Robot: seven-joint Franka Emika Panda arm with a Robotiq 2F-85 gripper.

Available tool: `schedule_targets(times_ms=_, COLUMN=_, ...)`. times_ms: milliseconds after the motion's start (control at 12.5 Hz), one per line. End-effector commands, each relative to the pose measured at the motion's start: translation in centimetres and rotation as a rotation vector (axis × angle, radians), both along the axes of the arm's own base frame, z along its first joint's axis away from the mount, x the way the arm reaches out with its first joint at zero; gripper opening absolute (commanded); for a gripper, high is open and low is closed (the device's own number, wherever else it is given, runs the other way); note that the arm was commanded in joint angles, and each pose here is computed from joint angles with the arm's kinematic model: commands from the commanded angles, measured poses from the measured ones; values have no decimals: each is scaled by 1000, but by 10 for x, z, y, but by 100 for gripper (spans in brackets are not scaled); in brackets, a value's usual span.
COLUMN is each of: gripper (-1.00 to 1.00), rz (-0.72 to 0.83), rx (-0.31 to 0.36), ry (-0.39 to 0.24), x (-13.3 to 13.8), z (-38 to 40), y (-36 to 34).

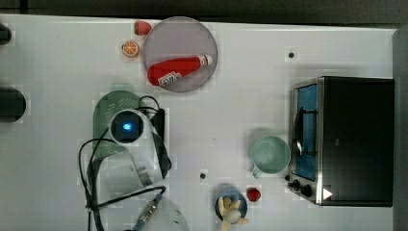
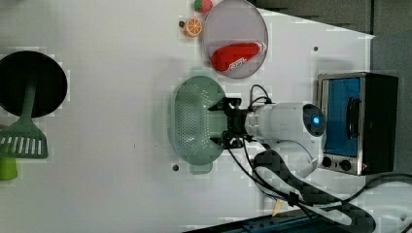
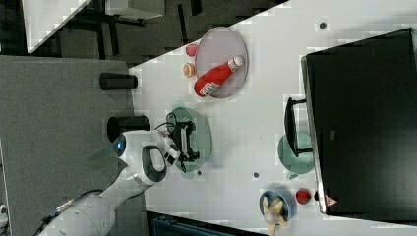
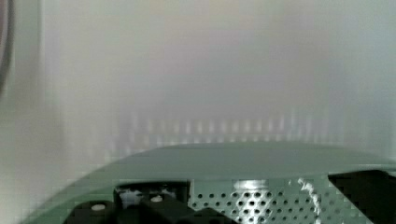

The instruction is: Drag strainer left to right.

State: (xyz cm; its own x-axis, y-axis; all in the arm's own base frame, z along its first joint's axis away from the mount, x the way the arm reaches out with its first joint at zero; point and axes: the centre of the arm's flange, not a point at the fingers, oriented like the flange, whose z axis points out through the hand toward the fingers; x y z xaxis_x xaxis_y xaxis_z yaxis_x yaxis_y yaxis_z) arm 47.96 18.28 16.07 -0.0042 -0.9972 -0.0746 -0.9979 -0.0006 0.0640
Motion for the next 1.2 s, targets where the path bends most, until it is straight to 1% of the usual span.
schedule_targets(times_ms=80, gripper=100, rz=0, rx=-29, ry=4, x=3, z=1, y=-63)
schedule_targets(times_ms=240, gripper=100, rz=-18, rx=-46, ry=1, x=6, z=2, y=-89)
schedule_targets(times_ms=560, gripper=100, rz=-1, rx=-69, ry=2, x=10, z=-1, y=-130)
schedule_targets(times_ms=880, gripper=100, rz=44, rx=-92, ry=1, x=11, z=-2, y=-175)
schedule_targets(times_ms=1200, gripper=100, rz=6, rx=-118, ry=3, x=11, z=-2, y=-214)
